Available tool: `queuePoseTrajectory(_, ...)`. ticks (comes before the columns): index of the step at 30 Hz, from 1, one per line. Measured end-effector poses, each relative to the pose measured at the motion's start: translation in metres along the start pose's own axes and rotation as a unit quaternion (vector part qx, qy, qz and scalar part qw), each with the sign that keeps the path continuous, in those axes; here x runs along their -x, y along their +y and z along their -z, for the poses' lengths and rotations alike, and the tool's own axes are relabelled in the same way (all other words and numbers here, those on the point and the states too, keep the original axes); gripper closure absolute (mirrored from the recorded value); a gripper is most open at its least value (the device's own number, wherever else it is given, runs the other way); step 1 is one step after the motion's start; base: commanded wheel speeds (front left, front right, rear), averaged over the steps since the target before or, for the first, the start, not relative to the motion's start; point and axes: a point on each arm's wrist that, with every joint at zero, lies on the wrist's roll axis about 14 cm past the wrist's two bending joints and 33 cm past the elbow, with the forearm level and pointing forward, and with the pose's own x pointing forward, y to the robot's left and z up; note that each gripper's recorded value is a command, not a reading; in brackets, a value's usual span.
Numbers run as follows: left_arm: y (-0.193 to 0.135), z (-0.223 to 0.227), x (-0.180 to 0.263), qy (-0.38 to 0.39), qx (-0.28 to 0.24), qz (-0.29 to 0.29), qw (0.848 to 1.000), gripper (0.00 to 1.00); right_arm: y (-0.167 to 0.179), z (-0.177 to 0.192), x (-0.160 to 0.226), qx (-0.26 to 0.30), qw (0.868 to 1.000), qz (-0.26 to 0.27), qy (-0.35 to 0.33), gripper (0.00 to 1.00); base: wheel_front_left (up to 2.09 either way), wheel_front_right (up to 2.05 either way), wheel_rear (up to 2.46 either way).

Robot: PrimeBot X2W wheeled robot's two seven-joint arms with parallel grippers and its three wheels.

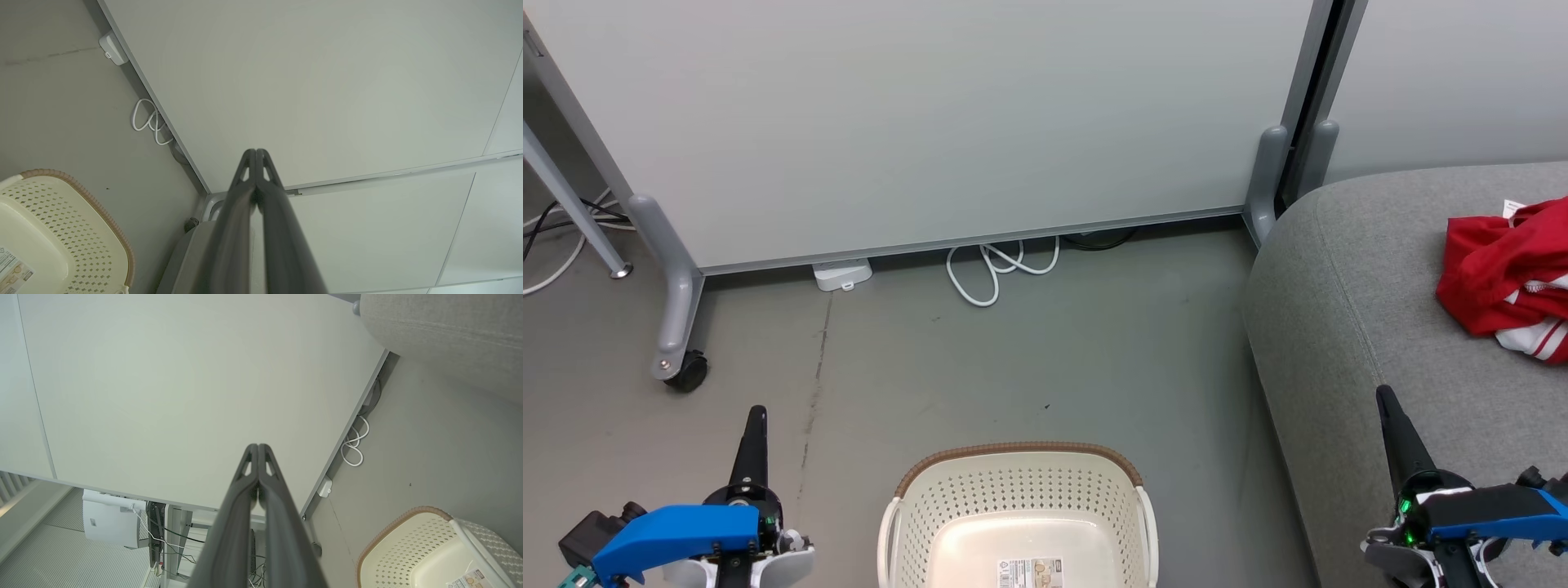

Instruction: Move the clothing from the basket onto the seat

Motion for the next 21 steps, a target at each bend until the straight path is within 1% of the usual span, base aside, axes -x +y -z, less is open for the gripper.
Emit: queuePoseTrajectory(21, -0.014, -0.004, -0.004, 0.002, 0.074, 0.025, 0.997, 1.0, 0.009, -0.003, -0.002, -0.085, 0.996, -0.018, 0.0, 1.0, 0.0, 0.0, 0.0)
